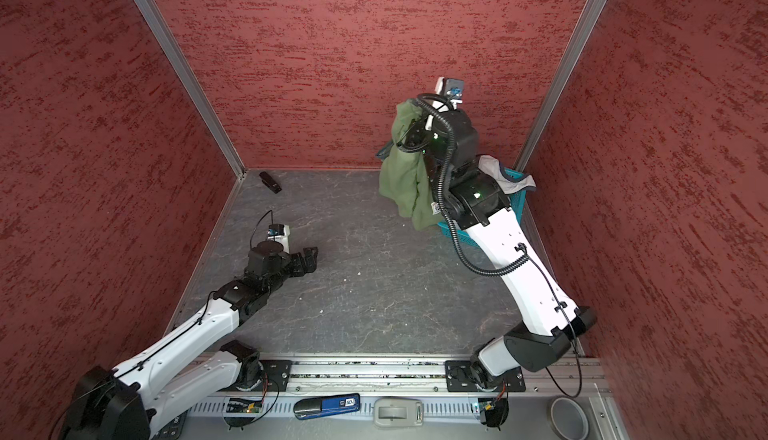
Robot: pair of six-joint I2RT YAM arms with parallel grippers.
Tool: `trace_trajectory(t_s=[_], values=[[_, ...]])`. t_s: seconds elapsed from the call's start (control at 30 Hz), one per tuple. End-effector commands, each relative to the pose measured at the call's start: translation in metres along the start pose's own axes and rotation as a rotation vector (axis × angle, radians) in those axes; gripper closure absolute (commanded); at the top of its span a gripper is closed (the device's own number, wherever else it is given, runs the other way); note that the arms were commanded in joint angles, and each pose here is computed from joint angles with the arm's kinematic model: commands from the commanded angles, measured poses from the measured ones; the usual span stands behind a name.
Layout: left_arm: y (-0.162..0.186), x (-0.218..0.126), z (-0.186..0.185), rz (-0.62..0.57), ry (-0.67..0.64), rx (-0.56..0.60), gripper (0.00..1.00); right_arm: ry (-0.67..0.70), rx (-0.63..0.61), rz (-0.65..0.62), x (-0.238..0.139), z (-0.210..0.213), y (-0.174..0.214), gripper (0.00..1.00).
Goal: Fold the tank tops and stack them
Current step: 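Lift the green tank top from the basket with the right gripper onto the table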
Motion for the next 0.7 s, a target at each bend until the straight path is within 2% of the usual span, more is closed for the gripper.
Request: trace_trajectory(t_s=[0.0,0.17,0.27,0.37,0.5,0.67], values=[[-0.007,-0.011,0.004,-0.072,-0.035,-0.011,0.0,-0.157,-0.031,0.195,0.029,0.044,0.062,0.92],[-0.008,-0.022,0.011,-0.134,-0.07,-0.035,0.0,-0.278,0.001,0.454,0.062,0.082,0.17,0.93],[-0.008,-0.022,0.011,-0.135,-0.064,-0.038,0.01,-0.27,0.024,0.597,0.075,0.082,0.226,0.93],[-0.008,-0.019,0.01,-0.118,-0.061,-0.035,0.0,-0.178,0.052,0.706,0.086,0.06,0.268,0.93],[-0.007,-0.015,0.008,-0.095,-0.056,-0.031,0.0,0.001,0.114,0.814,0.093,0.003,0.313,0.94],[-0.006,-0.014,0.008,-0.091,-0.056,-0.03,0.01,0.201,0.15,0.884,0.085,-0.064,0.346,0.96]])
Point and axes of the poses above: each gripper's point midway between its finger pads, its own x axis out along the fingers, its own z axis along the line the jaws close on, y = z × x, the point moved 9 cm from there along -x, back along the fingers, and after that the axes turned 7 degrees about -x, right-handed, at the moved point
